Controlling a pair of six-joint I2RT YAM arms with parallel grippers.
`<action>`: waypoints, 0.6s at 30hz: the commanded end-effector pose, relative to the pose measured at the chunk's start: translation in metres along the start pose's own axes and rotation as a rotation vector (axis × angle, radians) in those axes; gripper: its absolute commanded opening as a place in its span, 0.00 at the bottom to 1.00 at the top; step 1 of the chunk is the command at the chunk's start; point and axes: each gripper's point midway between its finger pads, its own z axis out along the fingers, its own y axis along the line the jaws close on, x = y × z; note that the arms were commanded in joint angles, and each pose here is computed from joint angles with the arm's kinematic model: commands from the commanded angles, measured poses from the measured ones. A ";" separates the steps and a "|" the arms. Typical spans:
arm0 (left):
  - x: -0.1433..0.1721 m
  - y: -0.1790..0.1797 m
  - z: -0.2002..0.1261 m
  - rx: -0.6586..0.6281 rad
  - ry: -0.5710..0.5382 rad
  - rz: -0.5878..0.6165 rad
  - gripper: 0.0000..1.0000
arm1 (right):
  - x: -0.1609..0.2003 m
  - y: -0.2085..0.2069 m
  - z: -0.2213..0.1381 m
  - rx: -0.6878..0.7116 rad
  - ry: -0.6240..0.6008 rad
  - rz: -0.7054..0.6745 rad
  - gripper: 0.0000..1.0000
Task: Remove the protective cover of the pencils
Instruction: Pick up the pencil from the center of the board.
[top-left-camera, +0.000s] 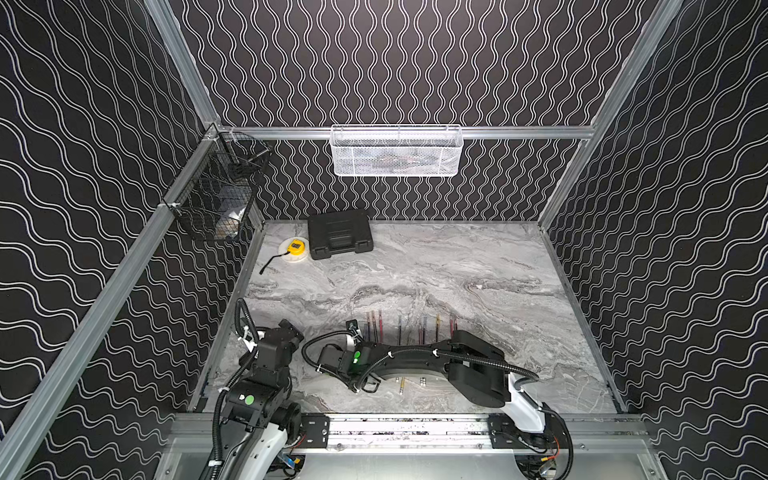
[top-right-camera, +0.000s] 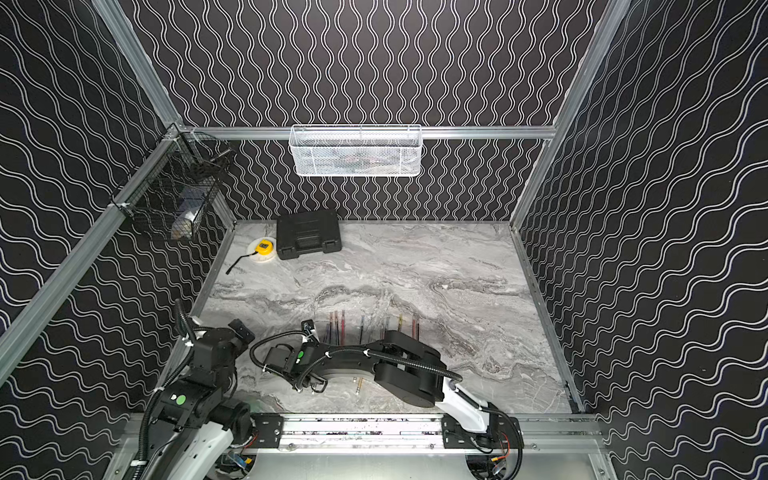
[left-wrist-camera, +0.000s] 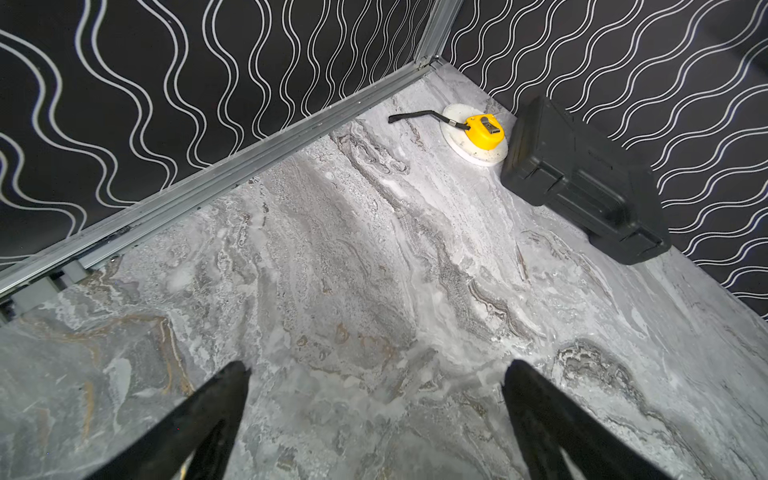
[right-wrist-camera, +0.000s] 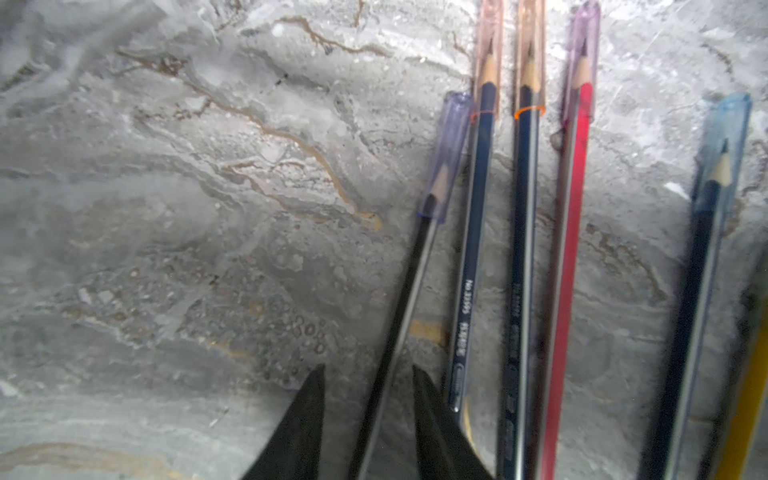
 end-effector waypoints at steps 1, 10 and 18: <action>-0.001 0.005 0.001 -0.033 -0.009 -0.007 0.99 | 0.009 -0.015 0.005 0.059 0.018 -0.025 0.26; -0.001 0.004 0.002 -0.041 -0.003 -0.003 0.99 | 0.005 -0.029 0.008 0.019 0.035 -0.037 0.03; -0.001 0.005 0.001 -0.036 -0.008 -0.007 0.99 | 0.003 -0.018 0.007 -0.100 0.042 -0.097 0.00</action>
